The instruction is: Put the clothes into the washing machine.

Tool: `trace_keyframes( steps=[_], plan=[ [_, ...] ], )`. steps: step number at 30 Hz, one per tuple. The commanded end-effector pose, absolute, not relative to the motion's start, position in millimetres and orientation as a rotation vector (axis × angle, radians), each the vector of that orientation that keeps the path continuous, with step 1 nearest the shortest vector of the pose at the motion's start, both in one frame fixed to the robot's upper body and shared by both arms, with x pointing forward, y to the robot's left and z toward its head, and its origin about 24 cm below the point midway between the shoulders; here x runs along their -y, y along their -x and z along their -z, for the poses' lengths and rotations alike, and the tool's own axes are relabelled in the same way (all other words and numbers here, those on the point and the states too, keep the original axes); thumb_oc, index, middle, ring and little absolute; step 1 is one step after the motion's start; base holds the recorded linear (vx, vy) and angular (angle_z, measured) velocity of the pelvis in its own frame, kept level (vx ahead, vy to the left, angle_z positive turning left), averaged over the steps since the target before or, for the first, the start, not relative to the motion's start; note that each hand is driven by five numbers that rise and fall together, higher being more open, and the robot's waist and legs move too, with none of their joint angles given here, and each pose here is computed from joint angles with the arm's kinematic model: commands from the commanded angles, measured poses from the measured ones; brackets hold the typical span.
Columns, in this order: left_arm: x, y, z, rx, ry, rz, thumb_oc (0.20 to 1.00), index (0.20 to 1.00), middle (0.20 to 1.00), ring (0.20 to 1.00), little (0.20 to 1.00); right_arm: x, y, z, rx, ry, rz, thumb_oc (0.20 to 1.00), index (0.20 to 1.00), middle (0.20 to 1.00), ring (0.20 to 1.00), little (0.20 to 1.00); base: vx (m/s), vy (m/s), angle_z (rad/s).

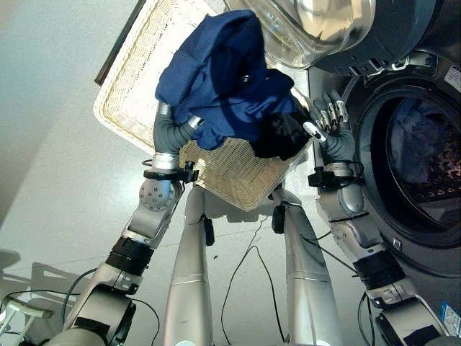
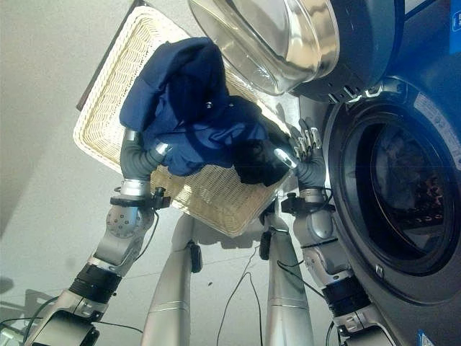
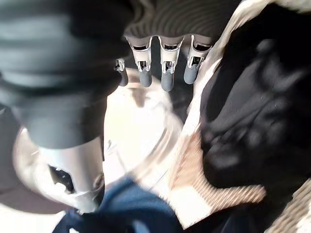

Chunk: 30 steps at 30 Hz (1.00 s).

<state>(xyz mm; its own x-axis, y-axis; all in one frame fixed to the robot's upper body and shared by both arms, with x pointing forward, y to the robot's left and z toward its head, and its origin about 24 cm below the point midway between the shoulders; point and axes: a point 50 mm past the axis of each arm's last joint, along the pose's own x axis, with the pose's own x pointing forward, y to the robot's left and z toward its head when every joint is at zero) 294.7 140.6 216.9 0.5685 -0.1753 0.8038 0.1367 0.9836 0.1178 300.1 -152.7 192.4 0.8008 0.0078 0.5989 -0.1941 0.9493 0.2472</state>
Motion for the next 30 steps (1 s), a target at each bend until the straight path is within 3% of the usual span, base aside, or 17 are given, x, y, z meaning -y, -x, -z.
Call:
trace_keyframes(
  steps=[1, 11, 23, 30],
  plan=[
    [-130, -274, -245, 1.158, -0.021, 0.252, 0.2, 0.2, 0.2, 0.2, 0.2, 145, -277, -221, 0.831, -0.252, -0.239, 1.0, 1.0, 1.0, 1.0, 1.0, 0.0, 0.0, 0.0],
    [-120, -271, -250, 1.145, -0.088, 0.312, 0.2, 0.2, 0.2, 0.2, 0.2, 124, -266, -242, 0.855, -0.345, -0.539, 1.0, 1.0, 1.0, 1.0, 1.0, 0.0, -0.01, 0.0],
    [-115, -283, -248, 1.127, -0.336, 0.196, 0.2, 0.2, 0.2, 0.2, 0.2, 88, -253, -253, 0.771, -0.476, -0.983, 1.0, 1.0, 1.0, 1.0, 1.0, 0.01, -0.016, 0.0],
    [-99, -283, -248, 1.149, -0.487, 0.276, 0.2, 0.2, 0.2, 0.2, 0.2, 77, -248, -257, 0.787, -0.544, -1.026, 1.0, 1.0, 1.0, 1.0, 1.0, 0.0, -0.006, 0.02]
  ],
)
